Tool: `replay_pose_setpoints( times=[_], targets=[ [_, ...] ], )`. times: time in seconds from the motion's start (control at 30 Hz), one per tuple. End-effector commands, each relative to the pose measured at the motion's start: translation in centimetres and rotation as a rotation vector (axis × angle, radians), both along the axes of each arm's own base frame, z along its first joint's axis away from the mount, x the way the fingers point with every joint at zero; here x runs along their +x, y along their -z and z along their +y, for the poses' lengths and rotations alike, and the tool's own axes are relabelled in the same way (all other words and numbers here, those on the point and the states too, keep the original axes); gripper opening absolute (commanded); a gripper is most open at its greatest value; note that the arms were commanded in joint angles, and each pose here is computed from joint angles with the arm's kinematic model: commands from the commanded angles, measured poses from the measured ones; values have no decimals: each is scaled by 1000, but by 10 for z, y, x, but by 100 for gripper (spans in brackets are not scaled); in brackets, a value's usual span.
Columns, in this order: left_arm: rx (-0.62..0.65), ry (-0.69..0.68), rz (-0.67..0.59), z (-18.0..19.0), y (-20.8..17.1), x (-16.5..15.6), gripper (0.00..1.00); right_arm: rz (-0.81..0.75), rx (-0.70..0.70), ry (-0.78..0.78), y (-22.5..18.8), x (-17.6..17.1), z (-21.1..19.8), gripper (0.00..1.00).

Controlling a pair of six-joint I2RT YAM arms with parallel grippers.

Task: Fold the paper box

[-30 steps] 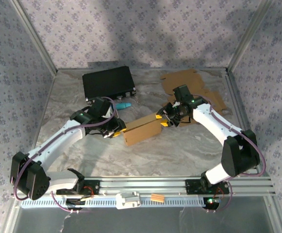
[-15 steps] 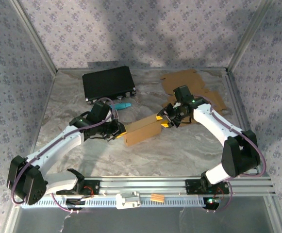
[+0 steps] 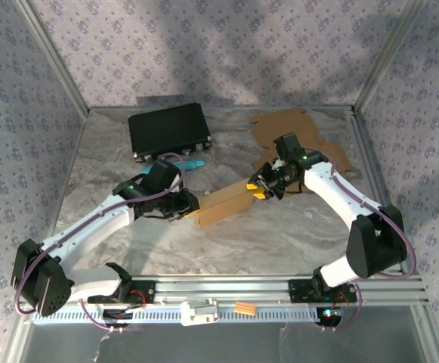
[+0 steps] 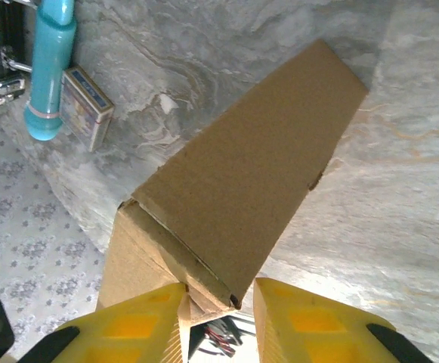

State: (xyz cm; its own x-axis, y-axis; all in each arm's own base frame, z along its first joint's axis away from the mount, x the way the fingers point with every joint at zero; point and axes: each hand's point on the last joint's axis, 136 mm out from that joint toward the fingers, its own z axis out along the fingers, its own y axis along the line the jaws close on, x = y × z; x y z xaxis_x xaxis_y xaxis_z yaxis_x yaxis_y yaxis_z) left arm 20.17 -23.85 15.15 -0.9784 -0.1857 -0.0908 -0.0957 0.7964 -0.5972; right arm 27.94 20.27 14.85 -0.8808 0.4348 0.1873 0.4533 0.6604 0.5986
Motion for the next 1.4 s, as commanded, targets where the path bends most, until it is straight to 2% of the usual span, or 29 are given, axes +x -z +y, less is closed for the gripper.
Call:
replay_pose_setpoints(
  times=[0.0, 0.2, 0.4, 0.53, 0.6, 0.63, 0.77, 0.87, 0.97, 1.1, 1.23, 1.37],
  targets=[
    [196, 102, 60, 18, 26, -31, 24, 143, -145, -37, 35, -44, -39, 31],
    [190, 228, 75, 0, 27, -59, 29, 194, -140, -47, 52, -79, -62, 34],
    [177, 234, 74, -7, 26, -57, 29, 175, -135, -39, 52, -72, -63, 35],
    [147, 128, 11, -2, 2, -31, 31, 3, -229, -146, 29, -37, -72, 47],
    [118, 39, -41, 7, -13, -12, 32, -104, -271, -259, 33, -12, -71, 58],
    [101, 2, -67, 12, -18, -4, 32, -116, -275, -308, 39, -5, -70, 59],
    [13, -143, -148, 34, -34, 26, 34, -199, -271, -545, 52, 25, -52, 60],
    [-33, -204, -209, 49, -41, 38, 35, -229, -296, -635, 60, 40, -45, 62],
    [-45, -248, -228, 68, -43, 38, 35, -194, -279, -660, 75, 47, -37, 62],
    [-55, -319, -260, 91, -46, 32, 36, -171, -247, -723, 88, 39, -12, 59],
    [-56, -351, -249, 102, -44, 23, 37, -133, -246, -720, 97, 27, 5, 57],
    [-63, -361, -262, 104, -49, 21, 36, -133, -222, -703, 97, 17, 43, 51]
  ],
)
